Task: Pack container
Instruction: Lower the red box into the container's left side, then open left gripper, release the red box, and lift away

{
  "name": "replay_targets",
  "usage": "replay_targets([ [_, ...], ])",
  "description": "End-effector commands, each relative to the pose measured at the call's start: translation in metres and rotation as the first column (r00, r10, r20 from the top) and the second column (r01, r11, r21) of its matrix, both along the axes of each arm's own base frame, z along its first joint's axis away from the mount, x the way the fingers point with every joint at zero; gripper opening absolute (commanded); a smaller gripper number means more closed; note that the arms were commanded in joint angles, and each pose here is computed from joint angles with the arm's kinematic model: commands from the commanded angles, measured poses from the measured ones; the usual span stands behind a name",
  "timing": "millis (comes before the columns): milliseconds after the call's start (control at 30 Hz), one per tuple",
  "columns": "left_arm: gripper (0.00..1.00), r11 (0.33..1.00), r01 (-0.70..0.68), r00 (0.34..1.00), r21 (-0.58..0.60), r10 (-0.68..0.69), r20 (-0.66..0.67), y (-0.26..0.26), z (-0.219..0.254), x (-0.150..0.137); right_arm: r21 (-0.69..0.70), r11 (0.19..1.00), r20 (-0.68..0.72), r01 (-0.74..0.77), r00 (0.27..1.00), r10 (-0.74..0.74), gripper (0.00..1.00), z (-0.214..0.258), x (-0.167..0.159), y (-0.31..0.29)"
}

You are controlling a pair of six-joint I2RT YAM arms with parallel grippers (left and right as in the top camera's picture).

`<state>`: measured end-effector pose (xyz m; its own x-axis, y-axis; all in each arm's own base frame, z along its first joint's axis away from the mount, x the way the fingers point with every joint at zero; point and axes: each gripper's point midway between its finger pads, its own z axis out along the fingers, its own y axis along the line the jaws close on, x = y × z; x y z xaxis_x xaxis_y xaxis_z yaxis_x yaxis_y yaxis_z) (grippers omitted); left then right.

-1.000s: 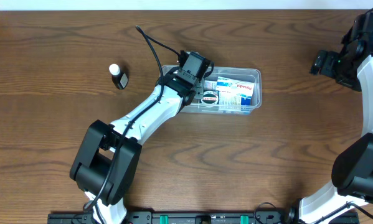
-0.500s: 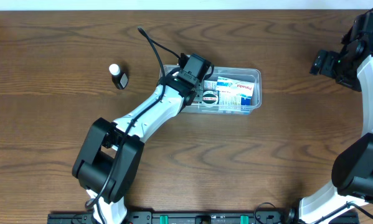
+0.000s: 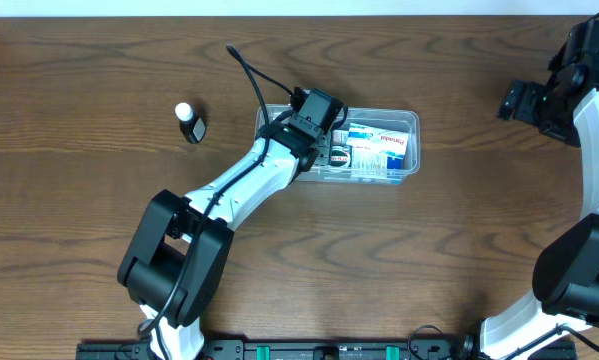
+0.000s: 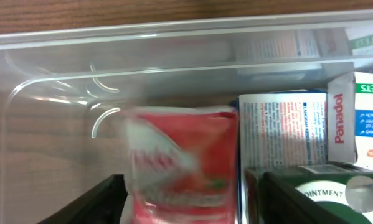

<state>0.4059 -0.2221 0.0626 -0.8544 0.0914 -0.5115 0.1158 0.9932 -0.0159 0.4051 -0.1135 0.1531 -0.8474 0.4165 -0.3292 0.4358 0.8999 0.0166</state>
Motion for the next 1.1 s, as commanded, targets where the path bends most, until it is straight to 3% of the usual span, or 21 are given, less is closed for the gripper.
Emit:
replay_targets([
  [0, 0.71, 1.0, -0.007, 1.0, -0.007, 0.007, 0.012, -0.003, 0.004, 0.005, -0.016, 1.0, 0.017, -0.008, 1.0, 0.008, 0.99, 0.008, 0.001, -0.003],
  [367, 0.69, 1.0, -0.008, 1.0, -0.004, 0.008, 0.013, -0.001, 0.004, 0.006, -0.016, 1.0, 0.017, -0.008, 1.0, 0.008, 0.99, 0.008, 0.001, -0.003],
  [733, 0.57, 0.998, 0.002, 0.999, 0.056, -0.004, 0.044, 0.007, 0.007, 0.011, -0.016, 1.0, 0.017, -0.009, 1.0, 0.009, 0.99, 0.008, 0.001, -0.003],
  [867, 0.43, 0.998, 0.0, 0.999, 0.055, -0.002, 0.044, 0.008, 0.007, 0.011, -0.016, 1.0, 0.017, -0.009, 1.0, 0.009, 0.99, 0.008, 0.001, -0.003],
  [933, 0.29, 0.998, 0.0, 0.999, 0.056, -0.003, 0.044, 0.008, 0.007, 0.011, -0.016, 1.0, 0.017, -0.008, 1.0, 0.008, 0.99, 0.008, 0.001, -0.003],
  [1000, 0.06, 0.998, -0.002, 0.999, 0.056, -0.001, 0.044, 0.009, 0.007, 0.012, -0.016, 1.0, 0.017, -0.008, 1.0, 0.008, 0.99, 0.008, 0.001, -0.003],
  [1067, 0.06, 0.998, -0.009, 0.999, 0.059, 0.007, 0.045, 0.012, 0.007, 0.013, -0.016, 1.0, 0.017, -0.009, 1.0, 0.009, 0.99, 0.008, 0.001, -0.003],
])
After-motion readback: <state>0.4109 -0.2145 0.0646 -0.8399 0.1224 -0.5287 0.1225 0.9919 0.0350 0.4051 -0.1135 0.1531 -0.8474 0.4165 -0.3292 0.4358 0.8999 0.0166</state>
